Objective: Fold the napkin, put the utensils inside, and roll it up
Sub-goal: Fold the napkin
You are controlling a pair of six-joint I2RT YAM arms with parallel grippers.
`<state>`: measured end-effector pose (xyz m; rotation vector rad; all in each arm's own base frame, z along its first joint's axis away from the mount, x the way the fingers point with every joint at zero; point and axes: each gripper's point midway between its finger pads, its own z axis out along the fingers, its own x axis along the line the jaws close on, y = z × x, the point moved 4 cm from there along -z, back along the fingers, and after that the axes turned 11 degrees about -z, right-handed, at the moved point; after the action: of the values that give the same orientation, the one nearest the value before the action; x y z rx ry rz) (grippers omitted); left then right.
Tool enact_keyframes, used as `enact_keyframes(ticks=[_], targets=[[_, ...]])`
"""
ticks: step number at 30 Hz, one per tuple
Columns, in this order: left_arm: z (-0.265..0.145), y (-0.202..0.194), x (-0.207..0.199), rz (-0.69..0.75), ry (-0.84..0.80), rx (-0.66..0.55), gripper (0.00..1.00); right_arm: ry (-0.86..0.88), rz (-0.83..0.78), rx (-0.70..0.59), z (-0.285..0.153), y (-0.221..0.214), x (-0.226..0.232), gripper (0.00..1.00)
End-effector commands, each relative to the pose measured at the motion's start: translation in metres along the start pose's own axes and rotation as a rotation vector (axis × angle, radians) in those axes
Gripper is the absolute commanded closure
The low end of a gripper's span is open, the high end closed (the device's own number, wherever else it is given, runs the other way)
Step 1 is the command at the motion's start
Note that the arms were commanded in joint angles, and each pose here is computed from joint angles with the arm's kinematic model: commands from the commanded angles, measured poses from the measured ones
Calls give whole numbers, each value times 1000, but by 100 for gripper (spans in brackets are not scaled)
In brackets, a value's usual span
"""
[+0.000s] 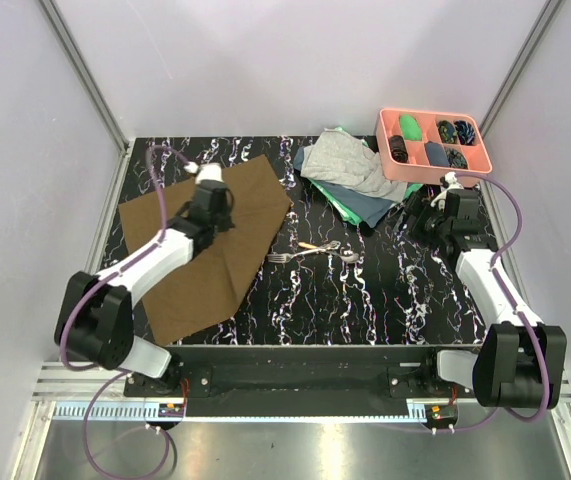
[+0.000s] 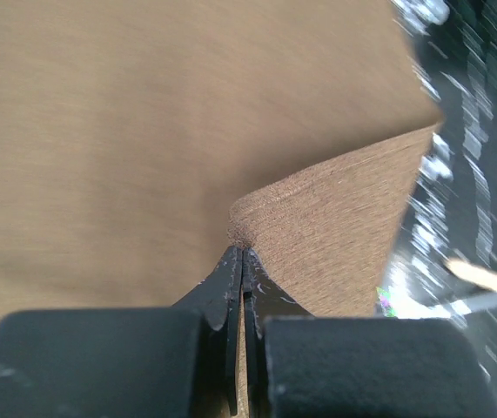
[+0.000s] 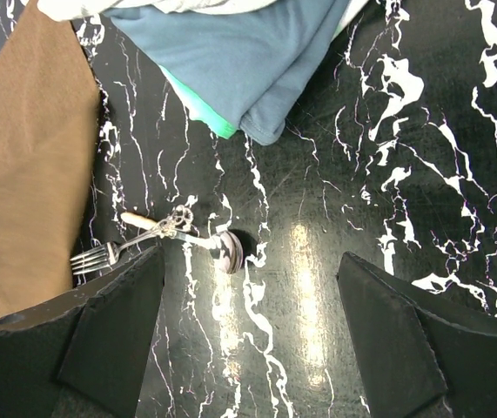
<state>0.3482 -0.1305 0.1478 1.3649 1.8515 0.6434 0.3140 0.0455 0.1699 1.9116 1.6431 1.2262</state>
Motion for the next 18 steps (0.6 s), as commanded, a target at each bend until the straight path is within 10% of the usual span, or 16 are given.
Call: enact_keyframes(ticks=[1, 18], targets=[[-4, 39, 43, -26, 98, -122, 100, 36, -23, -16, 1, 13, 6, 11], [39, 132, 180, -237, 361, -223, 100, 118, 9, 6, 10, 37, 21, 14]])
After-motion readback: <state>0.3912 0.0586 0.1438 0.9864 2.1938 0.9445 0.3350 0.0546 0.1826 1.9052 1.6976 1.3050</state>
